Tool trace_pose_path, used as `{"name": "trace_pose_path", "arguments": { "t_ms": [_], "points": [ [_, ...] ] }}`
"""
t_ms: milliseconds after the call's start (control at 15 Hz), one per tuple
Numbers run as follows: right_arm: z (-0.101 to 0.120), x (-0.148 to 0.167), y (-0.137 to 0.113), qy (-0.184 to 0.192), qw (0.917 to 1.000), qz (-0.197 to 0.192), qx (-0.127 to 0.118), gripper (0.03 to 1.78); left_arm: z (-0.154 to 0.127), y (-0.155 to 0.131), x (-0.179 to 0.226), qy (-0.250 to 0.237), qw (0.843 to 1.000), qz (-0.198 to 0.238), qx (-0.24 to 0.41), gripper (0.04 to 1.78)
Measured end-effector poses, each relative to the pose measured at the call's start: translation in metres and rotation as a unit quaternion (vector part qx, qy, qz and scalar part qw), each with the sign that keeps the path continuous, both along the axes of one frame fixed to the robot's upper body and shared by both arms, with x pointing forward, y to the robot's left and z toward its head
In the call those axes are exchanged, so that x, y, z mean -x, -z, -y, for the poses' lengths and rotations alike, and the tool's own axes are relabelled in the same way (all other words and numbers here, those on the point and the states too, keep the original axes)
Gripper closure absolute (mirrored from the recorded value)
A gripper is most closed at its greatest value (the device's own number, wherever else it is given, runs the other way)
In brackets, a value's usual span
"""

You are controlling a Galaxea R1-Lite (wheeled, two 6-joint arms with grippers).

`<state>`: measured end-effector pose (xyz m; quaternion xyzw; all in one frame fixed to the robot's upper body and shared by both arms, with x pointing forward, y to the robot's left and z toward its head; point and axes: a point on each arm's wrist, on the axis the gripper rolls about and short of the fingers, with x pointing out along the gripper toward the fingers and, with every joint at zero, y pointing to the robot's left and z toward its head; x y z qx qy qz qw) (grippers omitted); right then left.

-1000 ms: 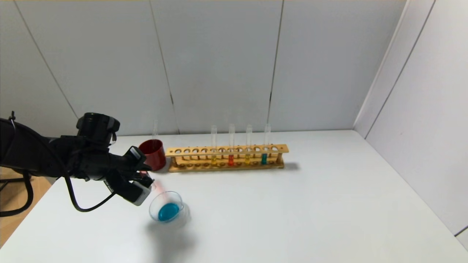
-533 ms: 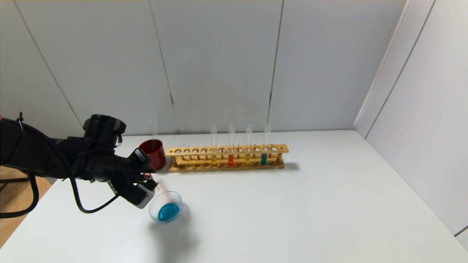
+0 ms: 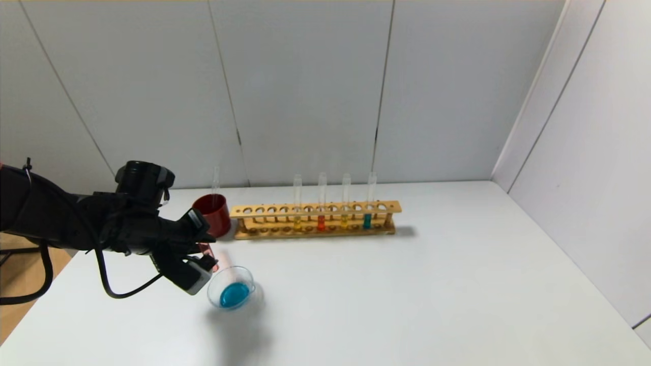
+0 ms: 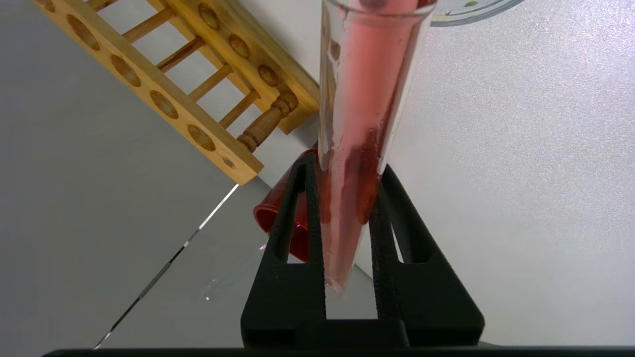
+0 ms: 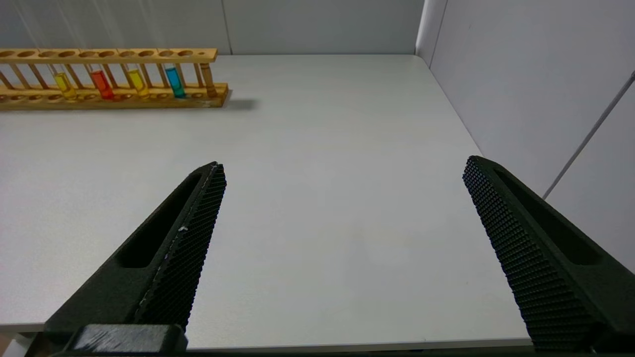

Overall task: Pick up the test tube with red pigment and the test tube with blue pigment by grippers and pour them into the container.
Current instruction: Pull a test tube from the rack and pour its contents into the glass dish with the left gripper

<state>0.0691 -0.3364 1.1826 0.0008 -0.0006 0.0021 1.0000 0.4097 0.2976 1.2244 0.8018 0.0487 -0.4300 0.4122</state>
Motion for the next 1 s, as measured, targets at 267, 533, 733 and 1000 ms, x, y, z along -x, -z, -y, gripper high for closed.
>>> {"name": "trace_pose_path", "arguments": {
  "t_ms": [267,533,733,1000],
  "points": [
    [0.0,0.0,0.0,0.0,1.0,0.0,0.0,0.06,0.0018,0.0015,-0.0022,-0.005,1.0,0.022,-0.005,1.51],
    [0.0,0.0,0.0,0.0,1.0,0.0,0.0,0.06,0.0042,0.0063,-0.0017,-0.003,1.0,0.022,-0.008,1.51],
    [0.0,0.0,0.0,0.0,1.0,0.0,0.0,0.06,0.0062,0.0088,-0.0002,-0.002,1.0,0.018,-0.012,1.51],
    [0.0,0.0,0.0,0.0,1.0,0.0,0.0,0.06,0.0071,0.0091,-0.0001,0.013,0.999,0.029,-0.03,1.51]
  ]
}}
